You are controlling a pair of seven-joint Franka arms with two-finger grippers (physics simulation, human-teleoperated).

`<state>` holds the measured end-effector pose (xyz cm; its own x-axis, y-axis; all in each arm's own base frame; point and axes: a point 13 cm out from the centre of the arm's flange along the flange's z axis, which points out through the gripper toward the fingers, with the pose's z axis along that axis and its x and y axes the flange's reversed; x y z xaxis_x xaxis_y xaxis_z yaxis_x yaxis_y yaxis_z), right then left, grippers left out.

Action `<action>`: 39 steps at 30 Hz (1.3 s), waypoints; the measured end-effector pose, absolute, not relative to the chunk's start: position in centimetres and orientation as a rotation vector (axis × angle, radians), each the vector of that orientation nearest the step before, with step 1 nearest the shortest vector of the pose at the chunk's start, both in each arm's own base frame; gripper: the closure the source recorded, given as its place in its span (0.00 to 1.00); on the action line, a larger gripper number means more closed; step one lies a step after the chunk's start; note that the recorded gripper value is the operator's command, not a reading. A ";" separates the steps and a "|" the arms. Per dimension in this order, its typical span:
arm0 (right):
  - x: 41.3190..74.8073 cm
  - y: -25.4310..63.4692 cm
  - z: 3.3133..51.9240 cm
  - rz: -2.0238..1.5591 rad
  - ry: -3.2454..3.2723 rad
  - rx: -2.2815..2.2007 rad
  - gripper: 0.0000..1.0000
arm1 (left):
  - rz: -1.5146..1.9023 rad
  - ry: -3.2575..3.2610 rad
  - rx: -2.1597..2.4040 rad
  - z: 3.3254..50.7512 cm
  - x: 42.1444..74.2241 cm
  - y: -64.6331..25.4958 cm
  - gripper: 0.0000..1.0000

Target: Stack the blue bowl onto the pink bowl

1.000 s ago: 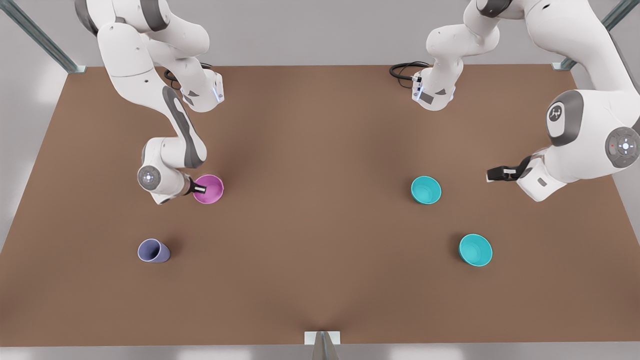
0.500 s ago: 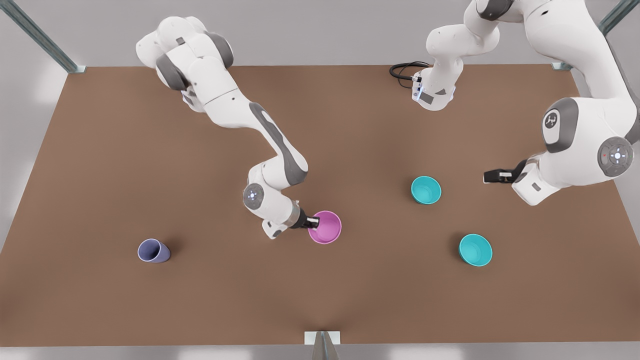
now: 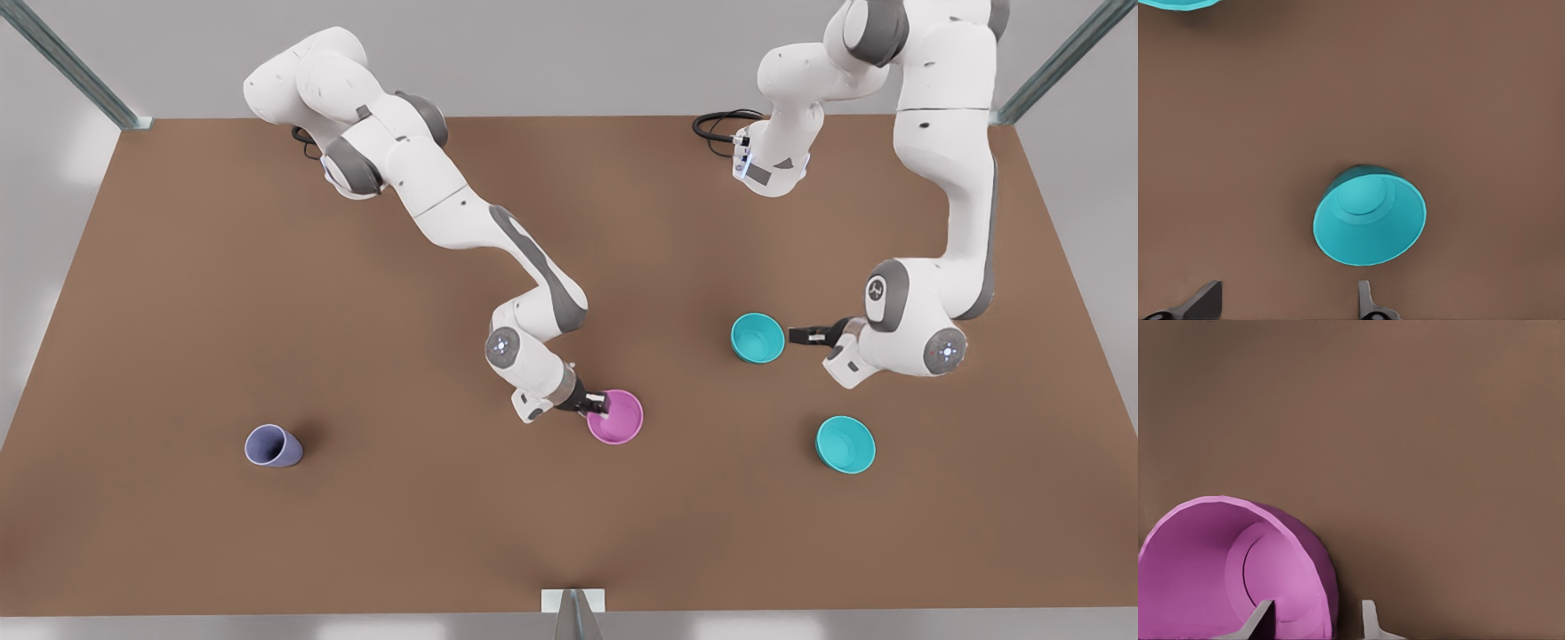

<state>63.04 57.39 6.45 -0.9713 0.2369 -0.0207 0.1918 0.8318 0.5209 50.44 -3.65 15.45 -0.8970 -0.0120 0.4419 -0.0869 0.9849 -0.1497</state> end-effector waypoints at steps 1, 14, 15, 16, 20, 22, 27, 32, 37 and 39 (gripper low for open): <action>63.3 57.5 7.3 0.829 2.913 0.353 0.00 | 0.251 -2.684 0.075 14.2 50.5 -3.9 0.00; 73.7 22.5 32.2 0.507 3.037 0.682 0.00 | 0.359 -2.704 -0.032 5.7 48.1 -6.2 0.29; 73.2 17.2 35.1 0.388 3.050 0.677 0.00 | 0.361 -2.707 -0.042 5.7 48.1 -6.2 0.42; 71.9 13.8 37.7 0.286 3.072 0.655 0.00 | 0.363 -2.710 -0.052 5.6 48.1 -6.2 0.71; 62.7 7.3 45.8 0.133 3.186 0.592 0.00 | 0.373 -2.718 -0.080 5.6 48.3 -6.1 0.79; 58.4 5.0 47.1 0.129 3.236 0.581 0.00 | 0.373 -2.726 -0.098 5.9 48.6 -6.1 0.79; 54.7 4.7 47.2 0.098 3.307 0.465 0.00 | 0.380 -2.866 -0.229 12.9 56.2 -10.1 0.79; 54.1 4.4 46.8 0.077 3.332 0.388 0.00 | 0.371 -3.008 -0.506 21.8 66.1 -27.4 0.79; 53.4 4.2 46.7 0.077 3.343 0.331 0.00 | 0.330 -2.991 -0.423 19.9 67.0 -35.2 0.79; 53.2 4.1 46.6 0.080 3.344 0.311 0.00 | 0.313 -2.966 -0.330 18.3 66.5 -35.3 0.79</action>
<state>53.23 4.13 46.63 -0.9593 0.1772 0.2199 0.1875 0.9819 0.0268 66.55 -35.29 18.32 -0.9661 0.2310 0.1155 0.2017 0.9542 -0.2208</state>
